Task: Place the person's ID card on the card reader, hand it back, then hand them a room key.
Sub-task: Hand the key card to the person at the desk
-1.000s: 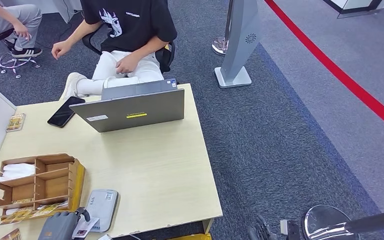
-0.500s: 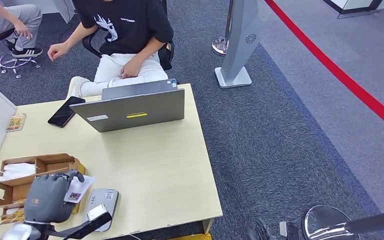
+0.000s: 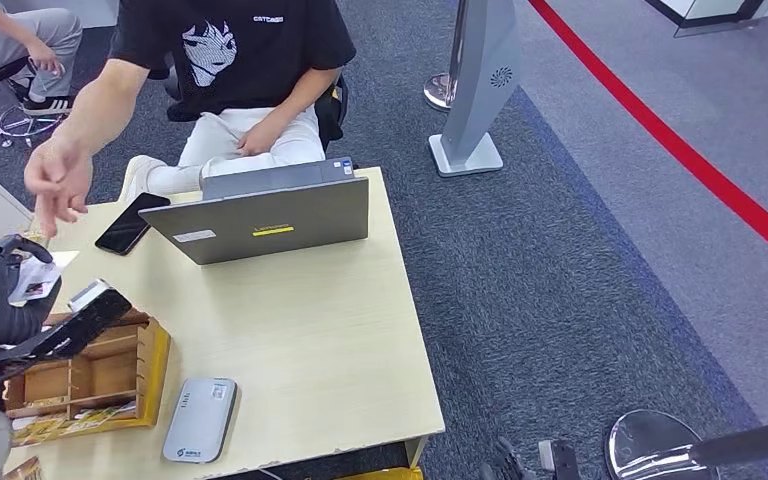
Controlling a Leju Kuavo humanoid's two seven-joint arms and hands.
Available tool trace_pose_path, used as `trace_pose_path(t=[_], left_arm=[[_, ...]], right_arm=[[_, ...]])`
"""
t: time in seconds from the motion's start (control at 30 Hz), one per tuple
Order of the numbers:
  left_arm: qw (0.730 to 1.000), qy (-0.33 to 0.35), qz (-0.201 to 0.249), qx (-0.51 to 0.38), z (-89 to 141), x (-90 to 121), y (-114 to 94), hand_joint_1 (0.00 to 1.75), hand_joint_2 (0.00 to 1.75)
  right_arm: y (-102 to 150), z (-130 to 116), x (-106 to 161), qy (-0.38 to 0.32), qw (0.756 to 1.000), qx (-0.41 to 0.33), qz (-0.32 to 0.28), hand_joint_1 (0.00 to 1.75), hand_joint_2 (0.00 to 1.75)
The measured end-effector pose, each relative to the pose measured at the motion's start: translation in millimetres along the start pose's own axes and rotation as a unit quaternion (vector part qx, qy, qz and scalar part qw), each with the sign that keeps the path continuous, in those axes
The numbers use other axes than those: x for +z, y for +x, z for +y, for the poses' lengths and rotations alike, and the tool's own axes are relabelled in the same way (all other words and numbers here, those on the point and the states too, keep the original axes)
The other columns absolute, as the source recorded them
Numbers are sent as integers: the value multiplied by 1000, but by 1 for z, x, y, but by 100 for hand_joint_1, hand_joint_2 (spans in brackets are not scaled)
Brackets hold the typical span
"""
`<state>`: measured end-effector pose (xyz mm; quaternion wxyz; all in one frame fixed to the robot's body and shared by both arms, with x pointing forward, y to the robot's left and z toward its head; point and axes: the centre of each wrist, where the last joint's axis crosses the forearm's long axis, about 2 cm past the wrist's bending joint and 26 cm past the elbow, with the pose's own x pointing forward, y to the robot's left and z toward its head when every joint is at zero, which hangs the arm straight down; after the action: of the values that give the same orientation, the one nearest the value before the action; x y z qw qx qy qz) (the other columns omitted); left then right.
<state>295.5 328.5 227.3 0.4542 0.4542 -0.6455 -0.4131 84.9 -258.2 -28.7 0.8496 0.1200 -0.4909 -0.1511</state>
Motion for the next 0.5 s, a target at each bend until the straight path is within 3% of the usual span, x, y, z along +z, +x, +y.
trace_pose_path(t=[0.3, 0.43, 0.5], left_arm=[[1000, 15, 11, 5, 5, -4, -6, 171, 175], [1000, 24, 8, 2, 6, -4, -7, 4, 175], [1000, 29, 4, 2, 5, -3, -8, 0, 175]], right_arm=[[-2, 0, 0, 1, 1000, -5, 3, 0, 175], [-1, 0, 0, -3, 1000, -10, 2, 0, 175], [-1, 0, 0, -7, 1000, -17, 0, 0, 175]])
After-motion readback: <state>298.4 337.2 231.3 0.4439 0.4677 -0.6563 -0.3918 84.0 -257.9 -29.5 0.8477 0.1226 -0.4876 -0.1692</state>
